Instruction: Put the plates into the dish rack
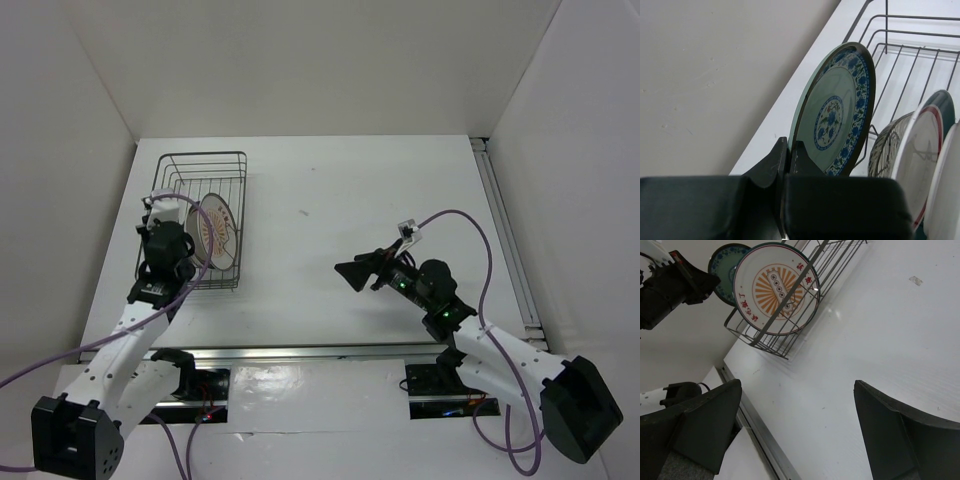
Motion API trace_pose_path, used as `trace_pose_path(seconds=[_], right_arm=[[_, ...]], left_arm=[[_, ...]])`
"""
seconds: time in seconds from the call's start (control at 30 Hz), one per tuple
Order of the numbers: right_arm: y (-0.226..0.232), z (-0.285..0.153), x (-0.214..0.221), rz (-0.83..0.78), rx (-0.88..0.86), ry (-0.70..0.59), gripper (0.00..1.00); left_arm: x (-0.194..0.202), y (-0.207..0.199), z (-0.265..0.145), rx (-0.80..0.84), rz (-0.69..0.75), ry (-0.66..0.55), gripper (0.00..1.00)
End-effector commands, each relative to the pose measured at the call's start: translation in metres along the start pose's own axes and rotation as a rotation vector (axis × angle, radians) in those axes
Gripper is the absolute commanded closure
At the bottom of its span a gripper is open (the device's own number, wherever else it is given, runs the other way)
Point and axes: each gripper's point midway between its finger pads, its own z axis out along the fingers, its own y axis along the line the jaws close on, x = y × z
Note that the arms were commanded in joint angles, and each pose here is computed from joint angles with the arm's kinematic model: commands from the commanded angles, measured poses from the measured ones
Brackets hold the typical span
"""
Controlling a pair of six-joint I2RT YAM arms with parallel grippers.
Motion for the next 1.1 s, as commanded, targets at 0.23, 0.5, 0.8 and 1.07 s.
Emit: trace_pose_path(seconds=[0.23, 0.5, 0.8, 1.07], right_arm=[[0.001, 0.000, 0.003, -0.011, -0.019, 0.005, 0.00], [0.003, -0.002, 0.000, -0.013, -0.025, -0.002, 0.00], [0.001, -0.002, -0.002, -0.013, -0.018, -0.008, 0.00], [0.002, -0.003, -0.004, -0.025, -0.022, -0.014, 0.00]], left_arm=[[-0.020, 0.024, -0.003, -0.105, -0.026, -0.077, 1.00], [-0.006, 0.004, 0.001, -0.020, -0.032, -0.052, 0.99], [-0.003, -0.003, 0.002, 0.009, -0.039, -0.042, 0.94], [0.004, -0.010, 0.005, 0.026, -0.035, -0.021, 0.83]])
